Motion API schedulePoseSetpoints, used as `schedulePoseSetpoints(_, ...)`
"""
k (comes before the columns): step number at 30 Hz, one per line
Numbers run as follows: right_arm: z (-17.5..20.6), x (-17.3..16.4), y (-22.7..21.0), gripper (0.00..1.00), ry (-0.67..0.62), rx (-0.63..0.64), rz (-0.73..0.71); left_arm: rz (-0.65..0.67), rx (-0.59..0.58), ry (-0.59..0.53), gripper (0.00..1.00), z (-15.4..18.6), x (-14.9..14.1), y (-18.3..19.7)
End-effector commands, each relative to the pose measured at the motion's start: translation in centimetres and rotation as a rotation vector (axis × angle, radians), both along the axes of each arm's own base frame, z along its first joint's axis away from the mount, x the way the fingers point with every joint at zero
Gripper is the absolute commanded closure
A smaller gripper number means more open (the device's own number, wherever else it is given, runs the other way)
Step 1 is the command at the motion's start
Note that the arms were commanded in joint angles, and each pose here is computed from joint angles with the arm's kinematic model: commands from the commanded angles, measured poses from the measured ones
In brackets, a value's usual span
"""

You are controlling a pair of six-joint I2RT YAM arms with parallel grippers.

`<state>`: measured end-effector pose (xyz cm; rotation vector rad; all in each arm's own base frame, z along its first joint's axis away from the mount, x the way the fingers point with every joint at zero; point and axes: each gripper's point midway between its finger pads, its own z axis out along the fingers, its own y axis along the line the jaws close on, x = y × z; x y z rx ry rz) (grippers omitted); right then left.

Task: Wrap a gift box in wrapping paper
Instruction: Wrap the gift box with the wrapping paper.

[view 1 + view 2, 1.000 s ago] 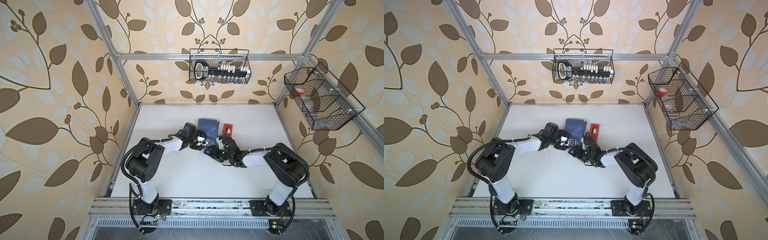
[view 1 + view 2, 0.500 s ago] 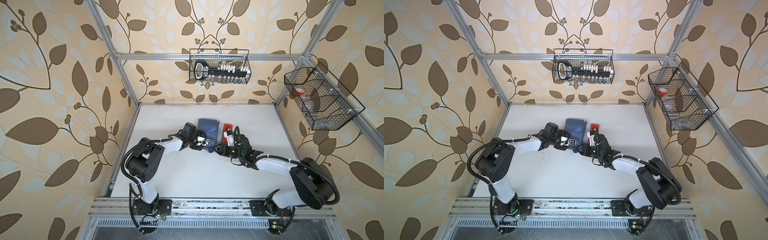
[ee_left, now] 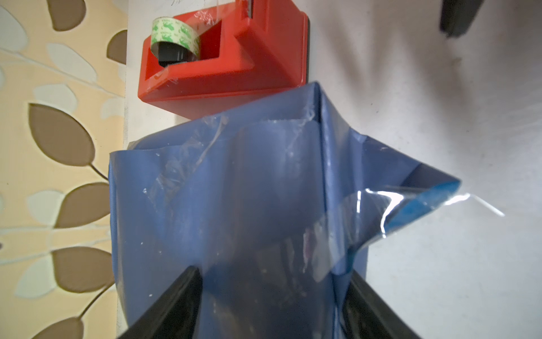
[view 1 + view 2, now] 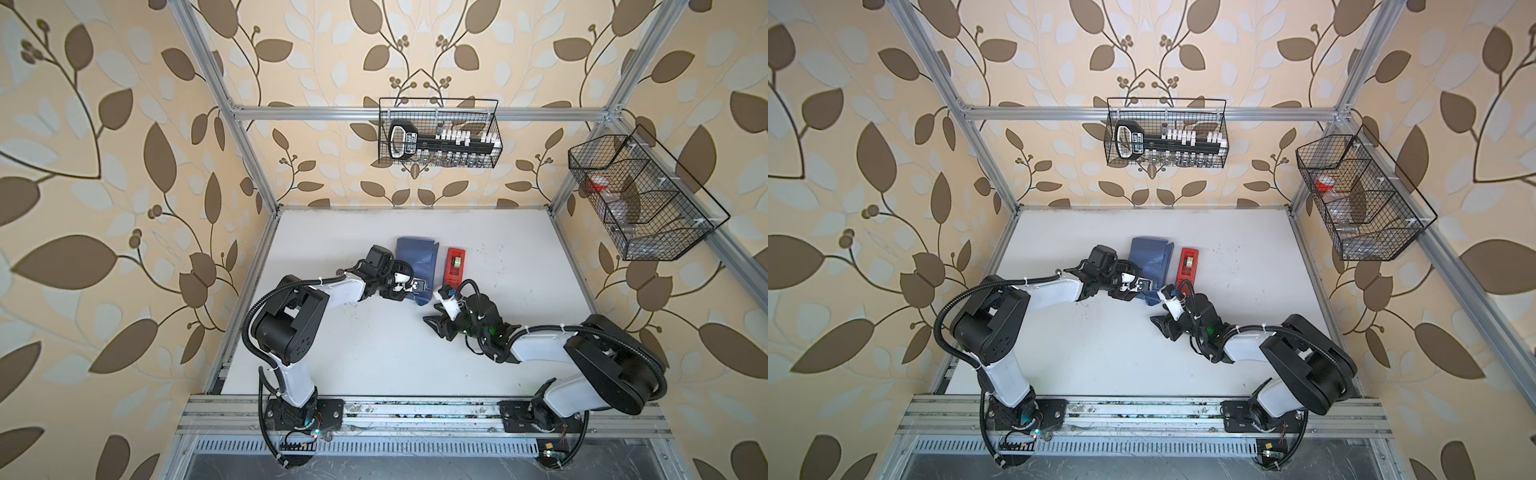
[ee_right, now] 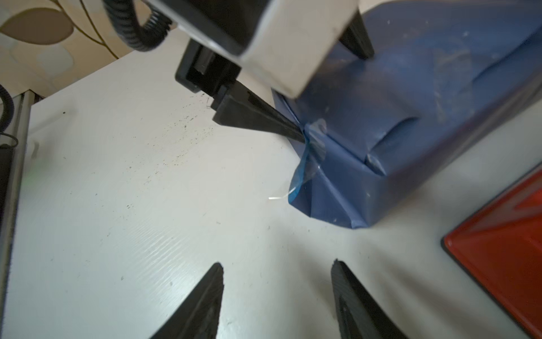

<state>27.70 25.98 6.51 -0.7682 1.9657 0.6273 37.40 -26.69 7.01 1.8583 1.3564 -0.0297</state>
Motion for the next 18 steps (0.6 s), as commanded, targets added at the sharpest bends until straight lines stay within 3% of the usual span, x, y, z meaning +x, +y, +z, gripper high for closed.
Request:
schedulePoseSetpoints(1, 0.8, 2.0, 0.6, 0.42, -0.156, -0.056, 0.001, 0.034, 0.149, 0.249, 0.26, -6.3, -4.2, 2.5)
schedulePoseSetpoints(14, -0.4, 5.1, 1.9, 0.63, -0.178, -0.091, -0.034, 0.031, 0.15, 0.258, 0.26, -6.5, -4.4, 2.4)
schedulePoseSetpoints(18, -0.6, 5.7, 2.1, 0.8, -0.175, -0.094, -0.04, 0.026, 0.153, 0.257, 0.26, -6.7, -4.4, 2.5)
